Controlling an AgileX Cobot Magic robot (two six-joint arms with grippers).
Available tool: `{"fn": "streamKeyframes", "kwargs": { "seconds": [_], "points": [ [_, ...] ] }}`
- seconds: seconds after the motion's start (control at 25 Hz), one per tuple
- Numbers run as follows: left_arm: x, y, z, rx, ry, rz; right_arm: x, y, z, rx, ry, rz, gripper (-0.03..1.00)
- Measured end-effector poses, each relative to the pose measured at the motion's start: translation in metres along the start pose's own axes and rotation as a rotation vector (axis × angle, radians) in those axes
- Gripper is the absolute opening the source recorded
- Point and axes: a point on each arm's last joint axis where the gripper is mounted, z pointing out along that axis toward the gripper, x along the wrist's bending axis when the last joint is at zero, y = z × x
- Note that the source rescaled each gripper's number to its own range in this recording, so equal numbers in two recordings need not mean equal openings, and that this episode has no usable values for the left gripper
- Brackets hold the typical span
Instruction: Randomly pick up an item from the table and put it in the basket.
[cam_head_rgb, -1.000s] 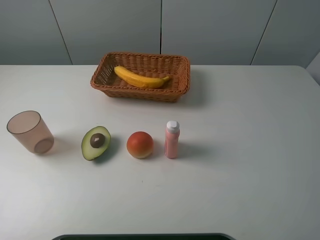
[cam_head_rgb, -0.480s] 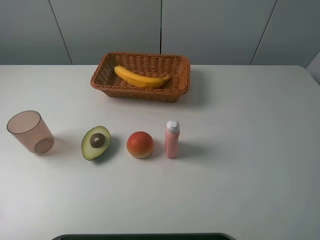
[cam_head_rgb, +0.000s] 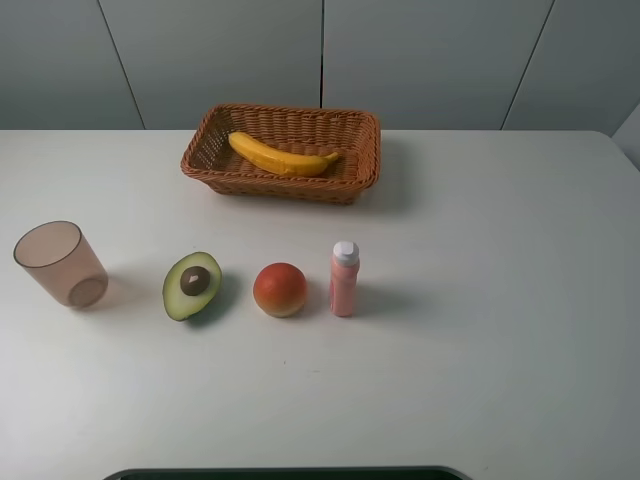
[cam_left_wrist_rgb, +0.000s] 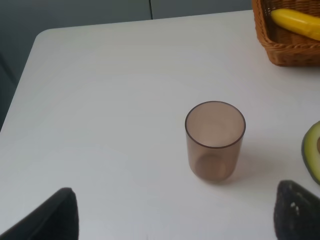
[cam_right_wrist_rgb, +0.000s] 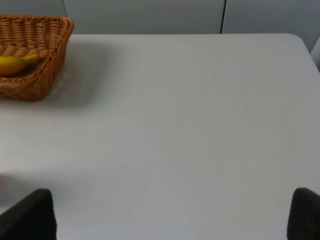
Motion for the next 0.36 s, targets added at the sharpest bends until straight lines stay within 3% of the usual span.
{"fn": "streamKeyframes", "kwargs": {
  "seconds": [0.36],
  "points": [
    [0.0,0.0,0.0,0.0,0.0,0.0,0.0,0.0,0.0,0.0,0.0,0.002,1.0]
  ]
}}
